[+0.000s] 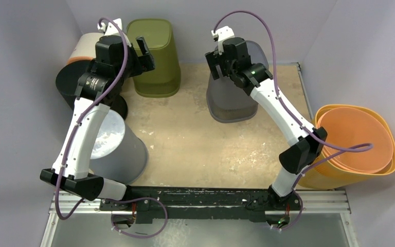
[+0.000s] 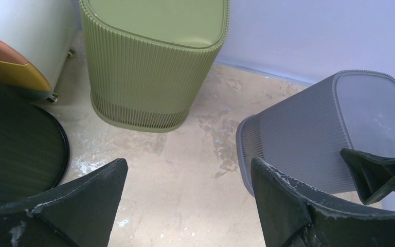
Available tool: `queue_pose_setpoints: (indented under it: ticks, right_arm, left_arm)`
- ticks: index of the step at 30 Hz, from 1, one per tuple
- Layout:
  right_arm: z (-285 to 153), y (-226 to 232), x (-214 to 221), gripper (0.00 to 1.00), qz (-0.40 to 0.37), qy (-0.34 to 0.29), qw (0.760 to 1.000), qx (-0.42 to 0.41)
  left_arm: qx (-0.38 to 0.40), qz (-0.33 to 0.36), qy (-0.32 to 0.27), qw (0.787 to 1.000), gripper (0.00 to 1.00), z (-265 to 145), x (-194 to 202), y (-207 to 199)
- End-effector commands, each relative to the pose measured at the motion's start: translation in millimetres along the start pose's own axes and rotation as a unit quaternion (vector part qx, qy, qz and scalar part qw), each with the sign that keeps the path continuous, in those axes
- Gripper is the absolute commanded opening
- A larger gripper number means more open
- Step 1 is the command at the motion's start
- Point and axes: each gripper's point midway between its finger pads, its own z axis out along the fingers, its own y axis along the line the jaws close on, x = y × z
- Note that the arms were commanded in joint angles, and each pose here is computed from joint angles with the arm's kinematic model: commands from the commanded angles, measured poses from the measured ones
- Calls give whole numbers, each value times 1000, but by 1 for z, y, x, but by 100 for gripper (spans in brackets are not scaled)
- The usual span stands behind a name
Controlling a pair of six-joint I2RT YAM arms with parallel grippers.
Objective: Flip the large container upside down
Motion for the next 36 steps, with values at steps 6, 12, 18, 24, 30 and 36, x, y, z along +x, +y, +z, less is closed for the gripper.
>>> queue_pose_setpoints:
  ticks: [6, 12, 18, 24, 30, 36]
  right_arm:
    - [30, -19, 42, 100, -29, 62, 995, 75]
    - [54, -85, 71, 100, 40, 92, 988, 117]
    - [79, -150, 74, 100, 77, 69, 981, 166]
    - [113, -185, 84, 100, 87, 72, 973, 203]
    - [135, -224, 91, 100, 86, 61, 964, 244]
    - [138, -269, 100, 100, 95, 66, 947, 299]
  left_arm:
    - [2, -10, -37, 999, 87, -10, -17, -1]
    - [7, -18, -37, 999, 87, -11, -14, -2]
    - [1, -16, -28, 999, 87, -10, -3, 3]
    - [-1, -10, -13, 1000, 87, -6, 12, 8]
    - [9, -7, 0, 1000, 87, 4, 25, 5]
    - [7, 7, 12, 1000, 87, 12, 31, 6]
